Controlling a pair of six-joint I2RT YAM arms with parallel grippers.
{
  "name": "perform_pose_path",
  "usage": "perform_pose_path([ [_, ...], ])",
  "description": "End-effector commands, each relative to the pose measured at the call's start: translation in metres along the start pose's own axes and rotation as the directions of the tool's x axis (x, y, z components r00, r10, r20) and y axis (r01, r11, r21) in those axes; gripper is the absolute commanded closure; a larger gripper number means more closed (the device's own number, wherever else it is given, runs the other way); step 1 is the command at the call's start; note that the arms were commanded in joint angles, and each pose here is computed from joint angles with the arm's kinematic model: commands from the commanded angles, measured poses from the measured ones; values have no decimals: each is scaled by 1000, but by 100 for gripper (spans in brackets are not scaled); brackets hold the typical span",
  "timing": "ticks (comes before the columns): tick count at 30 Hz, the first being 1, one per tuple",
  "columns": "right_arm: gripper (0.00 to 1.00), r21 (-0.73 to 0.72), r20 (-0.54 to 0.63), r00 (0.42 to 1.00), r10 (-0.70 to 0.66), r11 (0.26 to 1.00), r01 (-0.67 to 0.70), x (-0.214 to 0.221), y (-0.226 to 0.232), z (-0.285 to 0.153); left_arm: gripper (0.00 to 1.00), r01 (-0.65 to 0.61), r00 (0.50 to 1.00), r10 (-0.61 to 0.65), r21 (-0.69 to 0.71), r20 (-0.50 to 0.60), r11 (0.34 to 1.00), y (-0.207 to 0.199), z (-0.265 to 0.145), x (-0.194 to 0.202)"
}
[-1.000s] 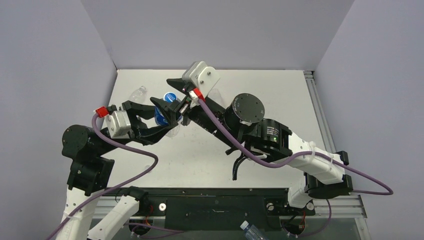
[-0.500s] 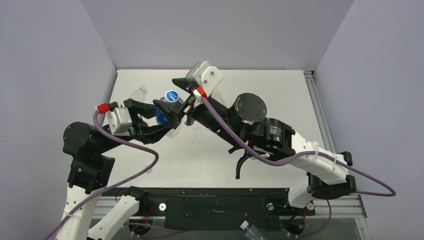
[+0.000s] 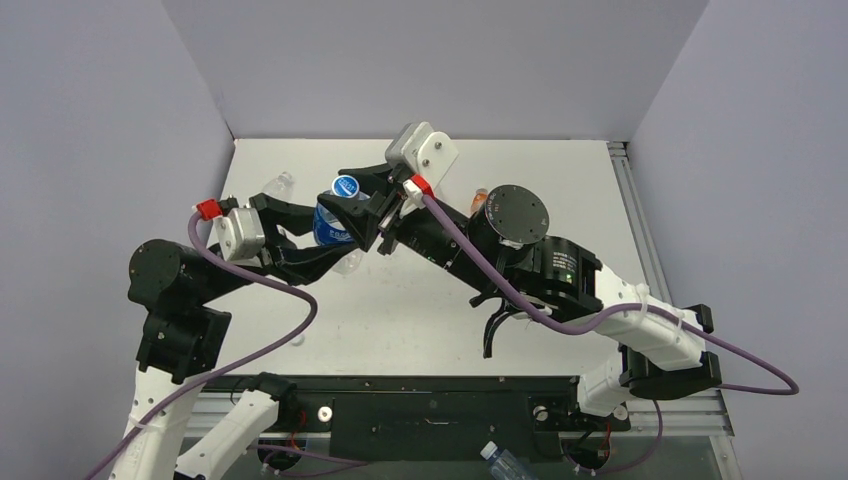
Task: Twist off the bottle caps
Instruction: Unscrew the bottle cap from the plastic bottle.
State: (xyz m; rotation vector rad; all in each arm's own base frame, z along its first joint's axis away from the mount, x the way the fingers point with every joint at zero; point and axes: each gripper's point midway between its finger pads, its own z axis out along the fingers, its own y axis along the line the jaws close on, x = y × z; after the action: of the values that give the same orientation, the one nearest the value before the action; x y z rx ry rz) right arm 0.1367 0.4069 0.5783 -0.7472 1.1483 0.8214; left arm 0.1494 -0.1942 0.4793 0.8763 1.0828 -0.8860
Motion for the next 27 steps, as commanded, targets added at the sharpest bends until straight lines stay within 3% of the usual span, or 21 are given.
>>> perform_pose_path([
  [1, 79, 3, 65, 998, 27, 1000, -27, -24, -8, -2, 100, -42, 998, 40, 25, 57, 999, -10, -2, -26],
  [6, 100, -44, 85, 996, 26, 999, -22, -31, -2, -4, 100, -14, 999, 11, 60, 46, 998, -17, -3, -23],
  [11, 100, -243, 130, 991, 44, 970, -11, -54, 14, -15, 100, 69, 996, -78, 150, 53, 986, -36, -4, -31],
  [15, 100, -547, 174, 980, 100, 837, 12, -73, 48, -41, 100, 123, 989, -138, 231, 54, 965, -52, -7, -42],
  [17, 100, -698, 167, 975, 144, 716, 14, -79, 67, -61, 100, 134, 987, -151, 254, 51, 958, -58, -8, -46],
  [19, 100, -765, 149, 968, 202, 644, -17, -86, 76, -70, 100, 137, 987, -154, 275, 44, 952, -63, -10, -47],
  [21, 100, -859, 123, 962, 245, 511, -20, -91, 87, -88, 100, 144, 987, -160, 299, 30, 943, -68, -12, -46],
  [23, 100, -893, 118, 954, 275, 450, -19, -96, 92, -97, 100, 150, 986, -164, 313, 17, 938, -70, -13, -44],
  [27, 100, -902, 100, 955, 279, 430, -31, -92, 92, -96, 100, 160, 986, -170, 326, 0, 932, -70, -12, -41],
])
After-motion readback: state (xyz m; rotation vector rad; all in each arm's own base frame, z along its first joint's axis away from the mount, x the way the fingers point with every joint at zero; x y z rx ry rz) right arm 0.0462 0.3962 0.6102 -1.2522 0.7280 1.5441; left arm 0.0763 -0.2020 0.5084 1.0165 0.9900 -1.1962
